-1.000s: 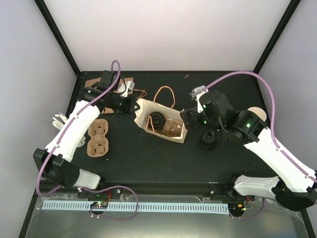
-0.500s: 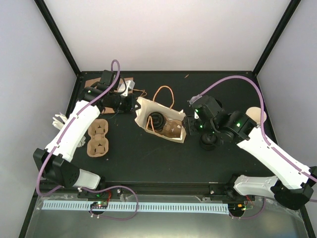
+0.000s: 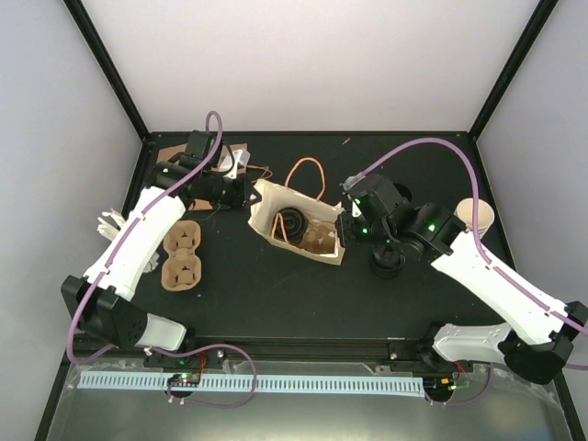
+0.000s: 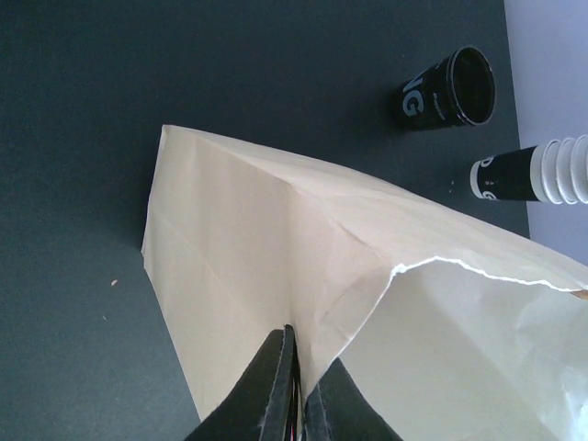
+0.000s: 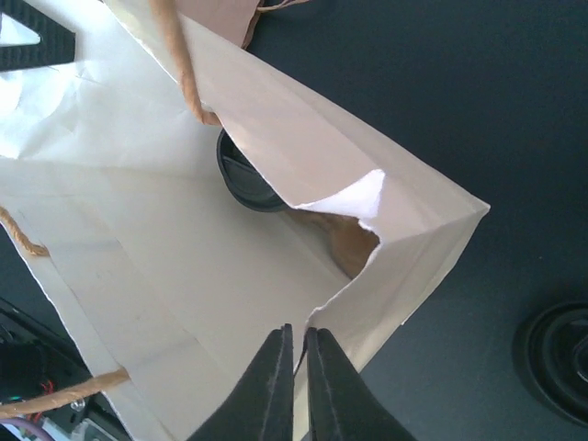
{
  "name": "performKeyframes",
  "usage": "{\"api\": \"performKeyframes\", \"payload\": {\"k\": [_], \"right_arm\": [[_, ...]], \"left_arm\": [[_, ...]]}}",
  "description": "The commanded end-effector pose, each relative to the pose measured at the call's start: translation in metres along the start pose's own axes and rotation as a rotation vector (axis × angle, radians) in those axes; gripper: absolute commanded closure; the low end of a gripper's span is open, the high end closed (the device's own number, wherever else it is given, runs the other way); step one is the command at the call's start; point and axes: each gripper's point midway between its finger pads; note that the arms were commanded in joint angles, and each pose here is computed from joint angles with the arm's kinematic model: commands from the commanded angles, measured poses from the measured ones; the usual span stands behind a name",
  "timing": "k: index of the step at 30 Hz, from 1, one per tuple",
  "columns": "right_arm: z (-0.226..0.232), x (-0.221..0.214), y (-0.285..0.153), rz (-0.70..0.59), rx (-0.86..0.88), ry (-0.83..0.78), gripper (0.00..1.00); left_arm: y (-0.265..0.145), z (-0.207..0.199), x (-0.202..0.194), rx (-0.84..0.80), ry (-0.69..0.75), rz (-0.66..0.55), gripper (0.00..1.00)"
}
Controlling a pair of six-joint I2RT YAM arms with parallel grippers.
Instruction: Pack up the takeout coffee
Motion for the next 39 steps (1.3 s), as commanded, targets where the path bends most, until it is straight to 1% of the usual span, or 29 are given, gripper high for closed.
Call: {"api": "performKeyframes", "payload": {"k": [1, 6, 11, 15, 16, 17, 19, 24, 26, 27, 28, 29, 31, 32, 33, 36, 39], "right_arm": [[0.004, 0.013, 0.004, -0.032, 0.001, 0.006, 0.98], [0.000, 0.024, 0.003, -0.039, -0.023, -0.012, 0.99], [0.000, 0.033, 0.004, -0.022, 0.006, -0.032, 0.99], [-0.006, 0.039, 0.011, 0.006, 0.025, -0.028, 0.99], [-0.008, 0.043, 0.012, 0.004, 0.027, -0.028, 0.99], [-0.011, 0.045, 0.014, 0.003, 0.027, -0.026, 0.99], [-0.017, 0.051, 0.018, 0.005, 0.021, -0.025, 0.99], [-0.032, 0.061, 0.033, 0.028, -0.006, -0.036, 0.98], [-0.038, 0.064, 0.041, 0.039, -0.012, -0.027, 0.98], [-0.041, 0.065, 0.043, 0.042, -0.016, -0.022, 0.96], [-0.043, 0.067, 0.044, 0.038, -0.024, -0.020, 0.91], [-0.047, 0.067, 0.045, 0.037, -0.040, -0.018, 0.86], [-0.053, 0.069, 0.045, 0.031, -0.070, -0.018, 0.79], [-0.056, 0.070, 0.045, 0.029, -0.080, -0.020, 0.75], [-0.058, 0.072, 0.043, 0.026, -0.091, -0.023, 0.67], [-0.067, 0.078, 0.032, 0.002, -0.144, -0.035, 0.60], [-0.071, 0.088, 0.011, -0.071, -0.181, -0.057, 0.47]], "left_arm": [[-0.010, -0.004, -0.001, -0.019, 0.000, -0.024, 0.94], [-0.018, -0.003, -0.008, -0.018, 0.008, -0.027, 0.93], [-0.031, -0.003, -0.012, -0.011, 0.026, -0.045, 0.90], [-0.035, 0.001, -0.017, -0.009, 0.021, -0.049, 0.83], [-0.038, 0.001, -0.018, -0.019, 0.027, -0.062, 0.80], [-0.039, 0.000, -0.018, -0.026, 0.029, -0.067, 0.73], [-0.039, 0.000, -0.017, -0.035, 0.026, -0.070, 0.63], [-0.042, -0.008, -0.009, -0.069, 0.036, -0.093, 0.46], [-0.044, -0.011, -0.006, -0.082, 0.038, -0.101, 0.36], [-0.045, -0.013, -0.005, -0.087, 0.038, -0.105, 0.29], [-0.047, -0.014, -0.004, -0.086, 0.039, -0.111, 0.23], [-0.051, -0.015, -0.003, -0.087, 0.045, -0.125, 0.19], [-0.058, -0.018, -0.001, -0.096, 0.064, -0.157, 0.14], [-0.062, -0.021, 0.000, -0.106, 0.078, -0.176, 0.12], [-0.066, -0.023, 0.000, -0.118, 0.095, -0.193, 0.12], [-0.077, -0.024, -0.001, -0.119, 0.145, -0.242, 0.10], [-0.088, -0.011, -0.001, -0.057, 0.161, -0.322, 0.08]]}}
Point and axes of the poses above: each gripper's point midway between its finger pads, its own y axis out along the fingers, its own z axis along the line the jaws close on, x = y × z, and after that the axes turned 11 degrees about -y, right-handed
